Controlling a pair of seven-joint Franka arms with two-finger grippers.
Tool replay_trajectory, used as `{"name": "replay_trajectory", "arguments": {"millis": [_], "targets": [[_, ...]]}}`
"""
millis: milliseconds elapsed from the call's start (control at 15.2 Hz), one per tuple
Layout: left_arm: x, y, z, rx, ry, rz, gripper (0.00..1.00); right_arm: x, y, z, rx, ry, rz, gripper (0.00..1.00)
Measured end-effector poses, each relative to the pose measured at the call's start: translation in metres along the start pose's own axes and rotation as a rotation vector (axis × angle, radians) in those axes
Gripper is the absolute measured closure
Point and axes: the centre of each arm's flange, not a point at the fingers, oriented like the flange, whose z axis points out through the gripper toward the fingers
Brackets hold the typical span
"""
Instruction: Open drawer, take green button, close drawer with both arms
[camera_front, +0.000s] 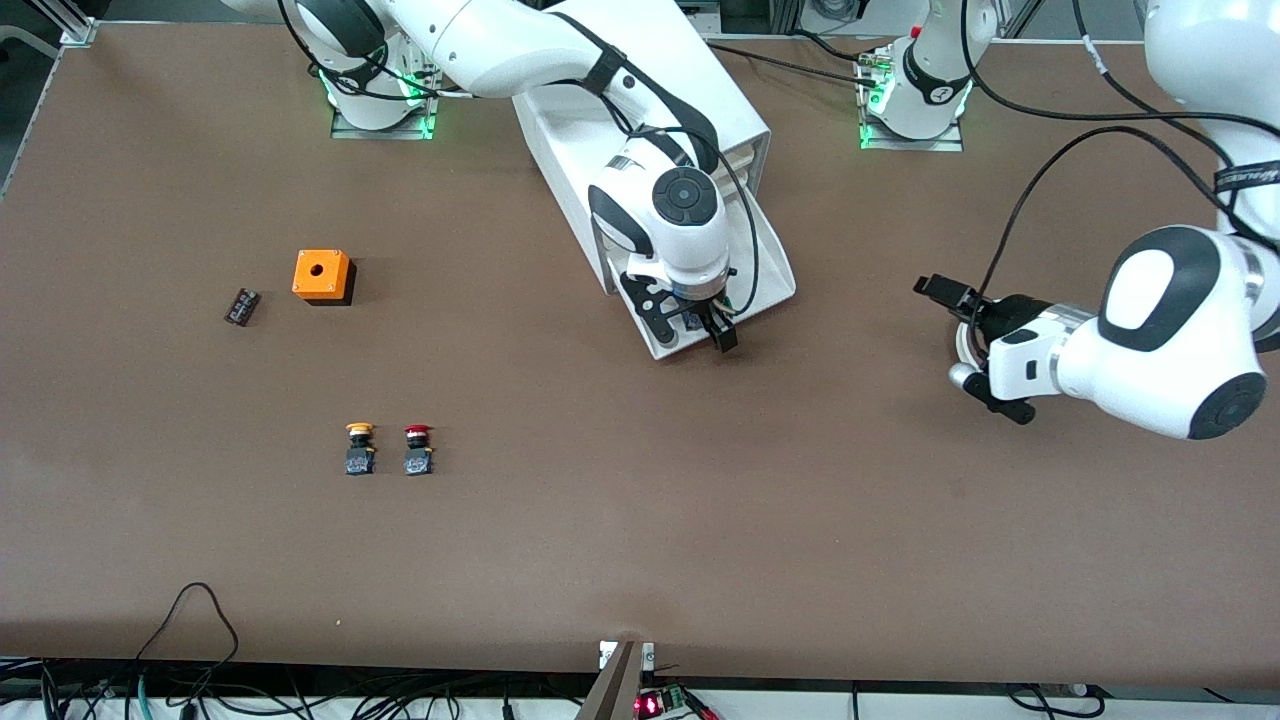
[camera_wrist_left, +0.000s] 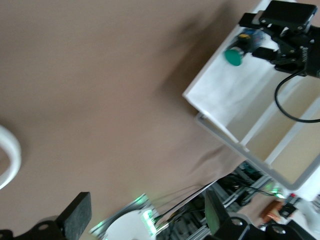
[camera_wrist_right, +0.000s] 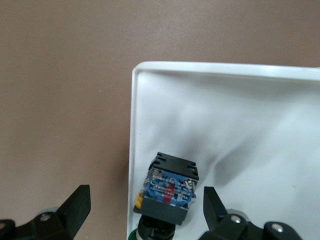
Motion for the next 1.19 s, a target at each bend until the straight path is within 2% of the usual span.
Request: {"name": "replay_trajectory", "arguments": {"millis": [329,527,658,856,988,1119,1185], "targets": [[-0.029,0.012,-0.046,0.226,0.022,-0.071,0.00,0.001,0.000,0.003,-0.003,0.004,0.000,0.02],[-0.051,0.019,-0.073,0.406,0.037,-0.116,0.00,0.001,0.000,0.002,0.001,0.016,-0.009,0.36],[-0.064,0.028,-0.098,0.504,0.073,-0.140,0.00,0.002,0.000,0.001,0.002,0.016,-0.009,0.57],[-0.073,0.036,-0.128,0.550,0.179,-0.138,0.00,0.002,-0.001,-0.002,0.001,0.017,-0.008,0.58],[-0.072,0.037,-0.134,0.561,0.219,-0.138,0.00,0.003,-0.002,-0.004,-0.002,0.019,-0.007,0.58],[-0.068,0.037,-0.134,0.546,0.250,-0.177,0.00,0.004,-0.004,-0.009,-0.010,0.025,-0.007,0.58],[-0.062,0.039,-0.134,0.513,0.293,-0.205,0.00,0.004,-0.005,-0.014,-0.015,0.027,-0.009,0.58]]}}
